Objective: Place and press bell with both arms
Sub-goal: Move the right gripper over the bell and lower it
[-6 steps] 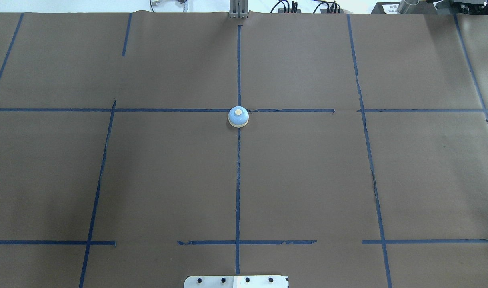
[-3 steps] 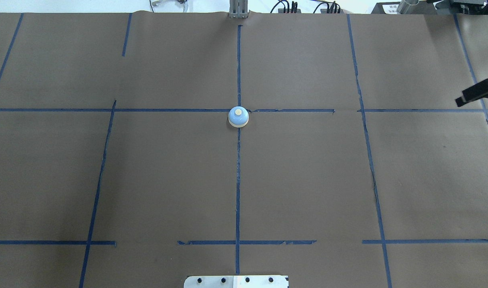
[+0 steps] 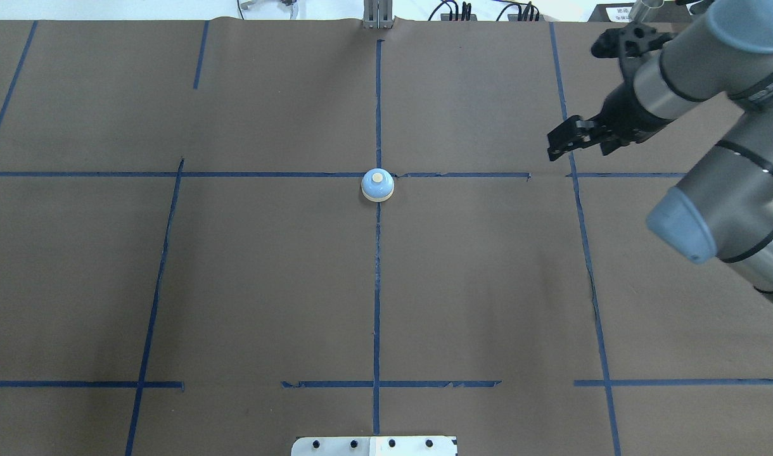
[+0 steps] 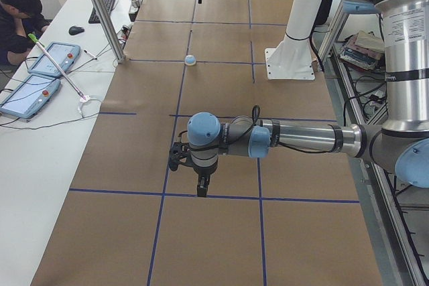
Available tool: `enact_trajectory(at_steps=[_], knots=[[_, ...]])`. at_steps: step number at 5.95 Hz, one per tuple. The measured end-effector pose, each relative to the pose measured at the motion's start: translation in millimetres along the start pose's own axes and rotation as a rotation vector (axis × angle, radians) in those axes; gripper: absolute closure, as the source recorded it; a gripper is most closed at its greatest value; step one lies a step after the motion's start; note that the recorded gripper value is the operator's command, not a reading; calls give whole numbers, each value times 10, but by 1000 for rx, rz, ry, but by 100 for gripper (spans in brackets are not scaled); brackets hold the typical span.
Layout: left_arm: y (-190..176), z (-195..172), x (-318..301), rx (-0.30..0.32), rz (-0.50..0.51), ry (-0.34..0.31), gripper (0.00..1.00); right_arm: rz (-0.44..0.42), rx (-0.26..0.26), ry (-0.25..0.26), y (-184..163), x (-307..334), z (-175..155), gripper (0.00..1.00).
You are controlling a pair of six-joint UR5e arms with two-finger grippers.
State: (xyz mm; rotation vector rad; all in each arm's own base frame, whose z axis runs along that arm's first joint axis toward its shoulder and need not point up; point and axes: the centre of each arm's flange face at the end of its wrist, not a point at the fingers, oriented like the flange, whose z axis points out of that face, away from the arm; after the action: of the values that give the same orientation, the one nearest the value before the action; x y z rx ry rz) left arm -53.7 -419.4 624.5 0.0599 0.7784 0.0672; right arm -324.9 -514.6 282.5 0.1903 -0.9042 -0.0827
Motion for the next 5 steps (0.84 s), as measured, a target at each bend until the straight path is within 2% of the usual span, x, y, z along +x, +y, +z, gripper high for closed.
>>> enact_trajectory(at_steps=[1, 2, 3, 4, 5], knots=[[5, 15, -13, -5, -5, 0, 0, 31, 19, 4, -6, -561, 205, 7], [9, 27, -26, -7, -8, 0, 0, 56, 31, 3, -49, -1031, 354, 24], [9, 27, -28, -7, -9, 0, 0, 88, 25, -1, -159, -1483, 506, 43], [9, 28, -29, -7, -9, 1, 0, 116, 10, 10, -290, -1889, 689, 67], [10, 30, -30, -8, -10, 2, 0, 126, -2, 30, -388, -2173, 863, 85]])
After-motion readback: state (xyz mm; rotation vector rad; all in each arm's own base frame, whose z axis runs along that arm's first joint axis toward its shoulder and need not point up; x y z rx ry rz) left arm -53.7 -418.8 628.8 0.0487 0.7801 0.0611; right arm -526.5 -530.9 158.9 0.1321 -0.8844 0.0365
